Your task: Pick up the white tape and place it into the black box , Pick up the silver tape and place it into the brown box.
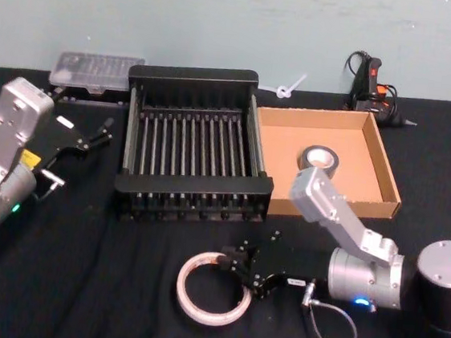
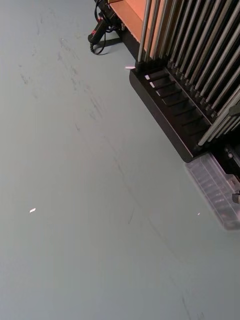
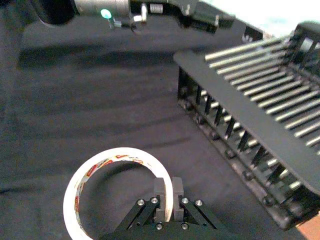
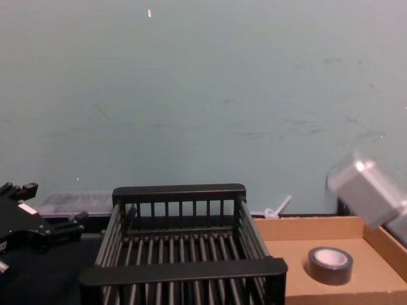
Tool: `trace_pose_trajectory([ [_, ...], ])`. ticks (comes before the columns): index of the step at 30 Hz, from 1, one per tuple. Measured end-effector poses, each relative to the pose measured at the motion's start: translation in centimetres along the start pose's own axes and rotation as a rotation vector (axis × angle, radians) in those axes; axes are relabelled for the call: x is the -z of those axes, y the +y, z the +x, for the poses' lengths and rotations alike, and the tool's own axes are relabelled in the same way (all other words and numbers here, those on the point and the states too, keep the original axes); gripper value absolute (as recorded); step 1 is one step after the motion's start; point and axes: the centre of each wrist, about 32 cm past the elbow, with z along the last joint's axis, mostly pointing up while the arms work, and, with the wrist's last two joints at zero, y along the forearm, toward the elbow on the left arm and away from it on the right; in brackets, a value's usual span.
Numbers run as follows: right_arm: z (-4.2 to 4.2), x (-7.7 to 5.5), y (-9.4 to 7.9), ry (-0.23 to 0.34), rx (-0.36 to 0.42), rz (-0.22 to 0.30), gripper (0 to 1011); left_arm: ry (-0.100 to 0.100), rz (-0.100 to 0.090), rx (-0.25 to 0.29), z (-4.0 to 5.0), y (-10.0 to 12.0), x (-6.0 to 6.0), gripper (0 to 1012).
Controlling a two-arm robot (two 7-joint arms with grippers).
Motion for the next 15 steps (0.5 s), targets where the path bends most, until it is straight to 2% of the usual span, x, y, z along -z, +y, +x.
trace_pose_trajectory([
  [7,0.58,-0.8,-1.5,-0.018,0.011,0.074,96,0.0,0.0,0.0,0.0,0.0,0.0,1001],
  [15,1.58,-2.0,-2.2,-0.032,0.054,0.141,96,0.0,0.0,0.0,0.0,0.0,0.0,1001],
])
